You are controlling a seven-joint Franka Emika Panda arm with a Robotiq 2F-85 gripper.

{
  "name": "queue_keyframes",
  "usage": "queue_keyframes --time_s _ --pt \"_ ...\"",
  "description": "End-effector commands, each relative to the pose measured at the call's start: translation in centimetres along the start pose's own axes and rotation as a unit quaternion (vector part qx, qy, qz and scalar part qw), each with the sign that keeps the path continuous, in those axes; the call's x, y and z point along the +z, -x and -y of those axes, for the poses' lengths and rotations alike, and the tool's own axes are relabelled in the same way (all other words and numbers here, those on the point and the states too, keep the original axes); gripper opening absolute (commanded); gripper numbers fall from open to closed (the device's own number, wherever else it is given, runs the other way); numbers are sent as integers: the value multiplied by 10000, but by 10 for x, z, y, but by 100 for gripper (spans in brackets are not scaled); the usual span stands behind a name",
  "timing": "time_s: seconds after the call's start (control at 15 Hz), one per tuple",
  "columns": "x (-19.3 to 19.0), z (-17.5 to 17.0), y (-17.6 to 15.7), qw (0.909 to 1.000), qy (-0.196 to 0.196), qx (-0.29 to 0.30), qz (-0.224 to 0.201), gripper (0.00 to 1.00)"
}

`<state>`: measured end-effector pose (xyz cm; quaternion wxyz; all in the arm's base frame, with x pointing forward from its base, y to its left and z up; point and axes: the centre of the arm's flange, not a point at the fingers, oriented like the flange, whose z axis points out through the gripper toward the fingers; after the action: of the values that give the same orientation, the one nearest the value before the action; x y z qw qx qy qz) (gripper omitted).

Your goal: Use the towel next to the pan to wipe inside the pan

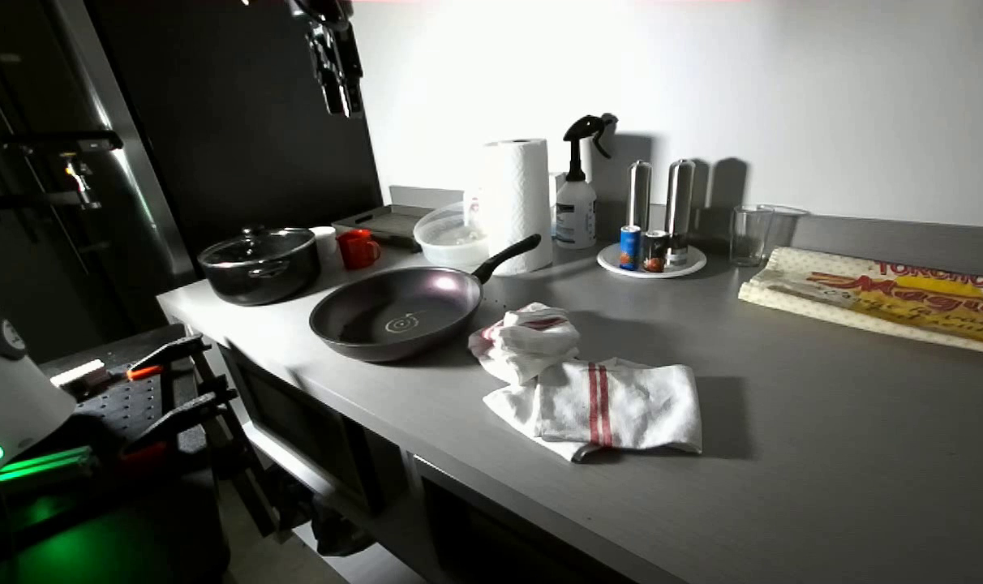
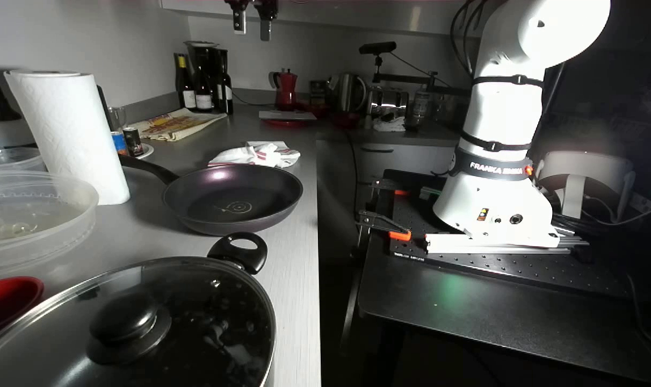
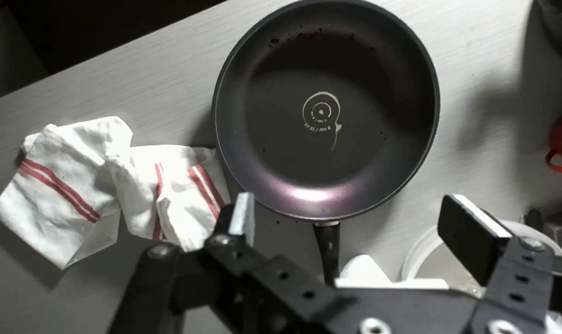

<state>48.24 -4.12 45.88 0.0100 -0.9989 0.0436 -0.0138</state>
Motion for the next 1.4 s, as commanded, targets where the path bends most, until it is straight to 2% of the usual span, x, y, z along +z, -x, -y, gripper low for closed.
queue_keyframes --time_s 0.0,0.33,0.67,1.0,1.33 --pt "14 -35 -55 9985 -297 441 122 100" --pt "44 -100 -103 9939 -369 1016 196 100" --pt "83 -149 -146 9911 -361 1244 294 100" --pt "137 -178 -182 9884 -346 1430 370 100" --pt "199 -194 -199 9859 -288 1580 463 100"
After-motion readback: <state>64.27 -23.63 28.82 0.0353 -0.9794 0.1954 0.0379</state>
